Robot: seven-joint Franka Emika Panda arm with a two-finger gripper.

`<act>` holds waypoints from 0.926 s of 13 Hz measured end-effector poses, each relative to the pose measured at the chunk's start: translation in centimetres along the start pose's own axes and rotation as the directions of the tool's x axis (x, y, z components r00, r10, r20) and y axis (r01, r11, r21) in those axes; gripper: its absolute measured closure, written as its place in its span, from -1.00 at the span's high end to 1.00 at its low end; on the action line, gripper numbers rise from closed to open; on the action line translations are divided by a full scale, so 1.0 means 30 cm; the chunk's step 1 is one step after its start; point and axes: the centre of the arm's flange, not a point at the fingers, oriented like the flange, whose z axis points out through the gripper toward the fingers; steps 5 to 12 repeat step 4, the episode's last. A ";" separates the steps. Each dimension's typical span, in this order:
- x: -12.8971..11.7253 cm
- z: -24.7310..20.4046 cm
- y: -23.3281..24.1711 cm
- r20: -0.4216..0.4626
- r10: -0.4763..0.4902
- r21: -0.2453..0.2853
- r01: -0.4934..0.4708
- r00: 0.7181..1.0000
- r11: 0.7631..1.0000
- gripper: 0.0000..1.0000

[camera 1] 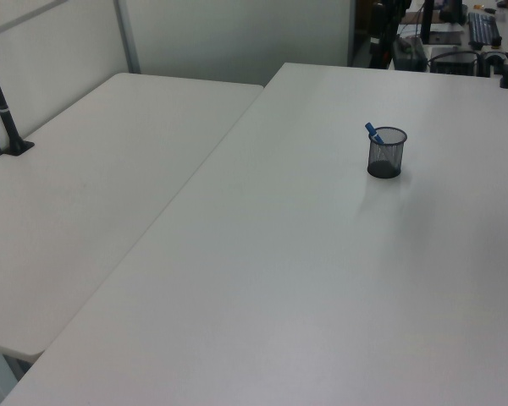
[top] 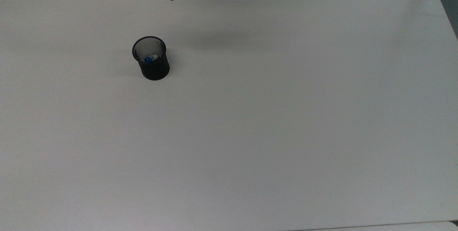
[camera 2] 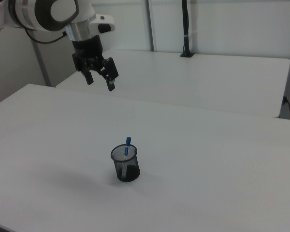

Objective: Insert the marker

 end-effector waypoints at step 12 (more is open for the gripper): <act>0.009 -0.010 0.000 -0.008 -0.002 -0.001 0.002 1.000 1.000 1.00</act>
